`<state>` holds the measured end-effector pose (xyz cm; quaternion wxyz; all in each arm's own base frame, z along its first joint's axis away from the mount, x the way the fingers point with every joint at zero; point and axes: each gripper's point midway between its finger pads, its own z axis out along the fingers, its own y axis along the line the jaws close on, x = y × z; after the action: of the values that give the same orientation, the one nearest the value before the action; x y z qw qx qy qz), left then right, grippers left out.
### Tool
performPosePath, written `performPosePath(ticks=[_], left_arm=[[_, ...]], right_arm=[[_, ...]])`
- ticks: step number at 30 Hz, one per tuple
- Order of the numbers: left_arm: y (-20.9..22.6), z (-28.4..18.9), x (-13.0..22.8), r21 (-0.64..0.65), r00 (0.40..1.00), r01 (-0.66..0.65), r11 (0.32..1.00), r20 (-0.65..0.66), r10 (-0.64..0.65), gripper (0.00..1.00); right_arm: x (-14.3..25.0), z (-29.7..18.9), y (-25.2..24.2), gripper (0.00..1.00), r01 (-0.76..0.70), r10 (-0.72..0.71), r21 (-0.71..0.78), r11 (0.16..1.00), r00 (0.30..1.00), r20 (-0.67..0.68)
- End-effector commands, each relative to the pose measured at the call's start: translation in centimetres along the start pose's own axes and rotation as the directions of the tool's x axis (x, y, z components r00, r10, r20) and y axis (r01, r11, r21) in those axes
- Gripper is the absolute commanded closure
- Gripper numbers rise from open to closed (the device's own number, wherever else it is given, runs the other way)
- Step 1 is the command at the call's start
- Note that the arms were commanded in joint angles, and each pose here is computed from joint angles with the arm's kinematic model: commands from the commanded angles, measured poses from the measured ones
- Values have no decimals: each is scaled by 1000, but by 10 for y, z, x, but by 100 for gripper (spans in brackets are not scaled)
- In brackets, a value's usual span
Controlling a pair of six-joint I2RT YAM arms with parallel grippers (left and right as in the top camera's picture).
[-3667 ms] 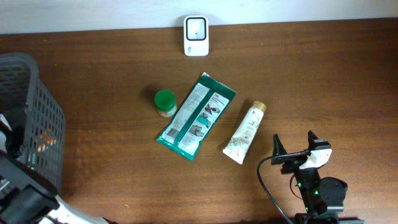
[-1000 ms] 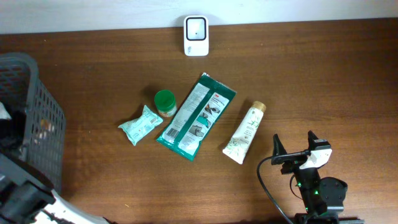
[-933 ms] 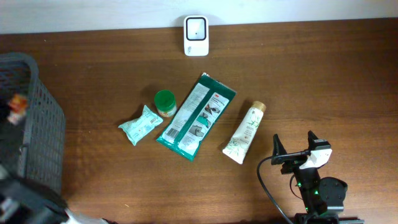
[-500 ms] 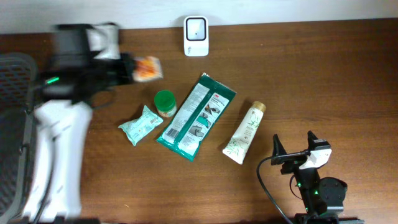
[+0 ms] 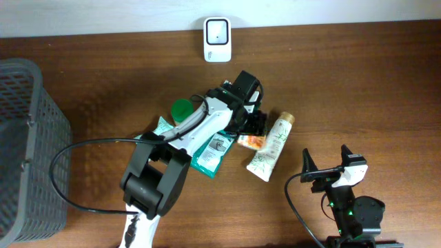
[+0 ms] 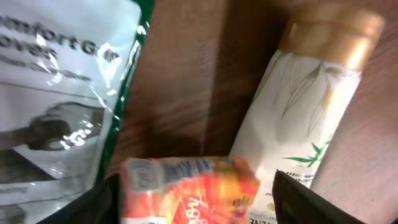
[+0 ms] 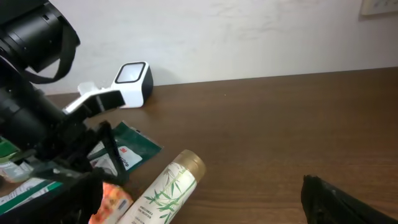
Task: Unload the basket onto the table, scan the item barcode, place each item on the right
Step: 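Pick the orange snack packet from the basket with left gripper, place near tube, then grasp the white tube with right gripper and lift it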
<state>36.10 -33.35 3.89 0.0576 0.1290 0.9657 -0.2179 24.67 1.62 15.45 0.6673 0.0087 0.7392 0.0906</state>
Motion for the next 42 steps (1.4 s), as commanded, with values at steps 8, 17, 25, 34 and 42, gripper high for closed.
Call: performPosePath(ticks=[8,17,25,34,42], left_arm=[[68,-300,-87,-144,831,-161,976,514,213,18],[272,-443,-27,-433,766,127,892,614,189,11],[302,-457,-29,-455,736,182,872,651,186,1],[302,-457,-29,-454,736,181,872,651,186,1],[302,-457,-29,-454,736,181,872,651,186,1]], right_arm=[[3,0,3,2,-3,2,-17,1000,1000,-6],[3,0,3,2,-3,2,-18,1000,1000,-6],[3,0,3,2,-3,2,-18,1000,1000,-6],[3,0,3,2,-3,2,-17,1000,1000,-6],[-7,-2,24,2,-47,50,-136,990,999,17]])
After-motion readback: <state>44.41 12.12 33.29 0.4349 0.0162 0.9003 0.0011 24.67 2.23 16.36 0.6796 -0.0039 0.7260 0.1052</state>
